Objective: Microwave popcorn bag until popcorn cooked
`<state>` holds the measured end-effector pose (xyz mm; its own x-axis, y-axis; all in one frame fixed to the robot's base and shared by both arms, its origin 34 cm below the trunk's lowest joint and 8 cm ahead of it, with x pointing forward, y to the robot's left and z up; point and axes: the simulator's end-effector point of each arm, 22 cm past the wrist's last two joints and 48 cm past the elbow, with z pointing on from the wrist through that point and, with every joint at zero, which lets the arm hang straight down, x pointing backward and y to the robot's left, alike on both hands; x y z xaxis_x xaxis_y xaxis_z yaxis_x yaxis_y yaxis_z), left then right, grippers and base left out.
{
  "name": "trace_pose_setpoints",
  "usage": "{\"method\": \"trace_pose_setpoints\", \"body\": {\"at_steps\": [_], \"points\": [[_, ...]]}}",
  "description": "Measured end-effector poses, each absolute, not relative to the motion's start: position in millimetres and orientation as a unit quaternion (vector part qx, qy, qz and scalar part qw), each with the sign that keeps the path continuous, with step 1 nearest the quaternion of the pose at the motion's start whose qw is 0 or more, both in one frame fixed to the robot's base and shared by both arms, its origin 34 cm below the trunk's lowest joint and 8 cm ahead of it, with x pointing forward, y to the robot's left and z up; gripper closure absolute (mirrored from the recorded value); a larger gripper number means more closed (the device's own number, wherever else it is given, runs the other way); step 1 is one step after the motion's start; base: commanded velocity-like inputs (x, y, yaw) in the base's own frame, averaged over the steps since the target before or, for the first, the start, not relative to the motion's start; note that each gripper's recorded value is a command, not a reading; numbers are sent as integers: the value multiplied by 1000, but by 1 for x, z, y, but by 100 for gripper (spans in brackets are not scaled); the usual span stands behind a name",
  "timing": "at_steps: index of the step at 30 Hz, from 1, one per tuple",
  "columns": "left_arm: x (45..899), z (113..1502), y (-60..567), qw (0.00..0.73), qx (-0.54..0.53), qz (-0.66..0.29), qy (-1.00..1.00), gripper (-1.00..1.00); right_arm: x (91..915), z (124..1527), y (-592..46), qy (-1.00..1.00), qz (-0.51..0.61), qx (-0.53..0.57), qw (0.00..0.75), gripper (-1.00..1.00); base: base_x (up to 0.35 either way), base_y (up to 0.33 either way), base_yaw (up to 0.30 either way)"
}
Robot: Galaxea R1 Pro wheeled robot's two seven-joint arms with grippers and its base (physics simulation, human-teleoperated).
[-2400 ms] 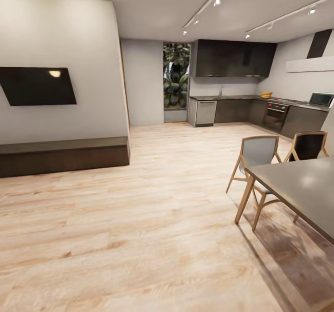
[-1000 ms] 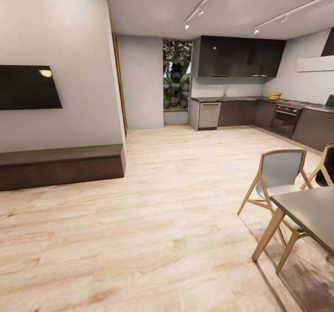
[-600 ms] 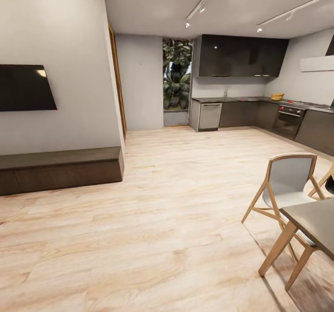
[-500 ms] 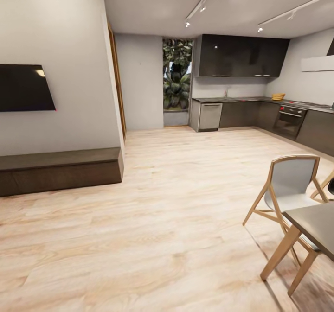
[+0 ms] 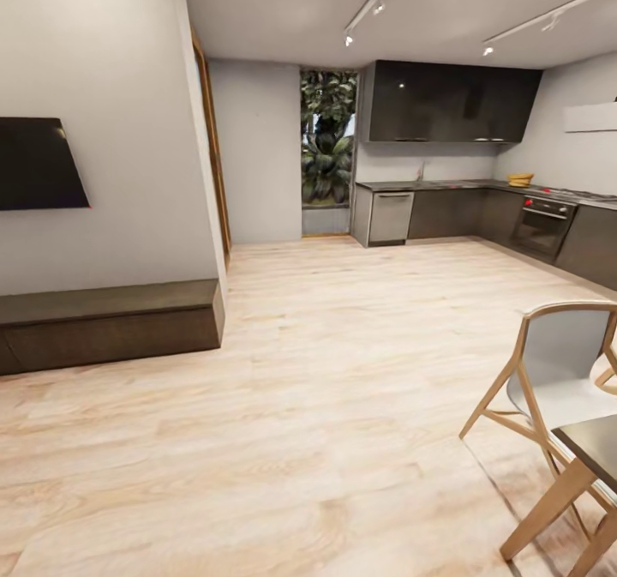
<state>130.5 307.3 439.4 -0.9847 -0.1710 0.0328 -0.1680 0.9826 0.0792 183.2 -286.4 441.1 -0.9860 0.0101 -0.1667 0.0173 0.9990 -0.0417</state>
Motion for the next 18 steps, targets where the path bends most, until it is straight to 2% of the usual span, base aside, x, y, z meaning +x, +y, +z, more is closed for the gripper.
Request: {"method": "trace_pose_setpoints", "body": {"at_steps": [18], "points": [[130, 439, 307, 20, 85, -38, -995, -100, 183, 441, -286, 996, -21, 7, 84, -100, 336, 0, 0]]}}
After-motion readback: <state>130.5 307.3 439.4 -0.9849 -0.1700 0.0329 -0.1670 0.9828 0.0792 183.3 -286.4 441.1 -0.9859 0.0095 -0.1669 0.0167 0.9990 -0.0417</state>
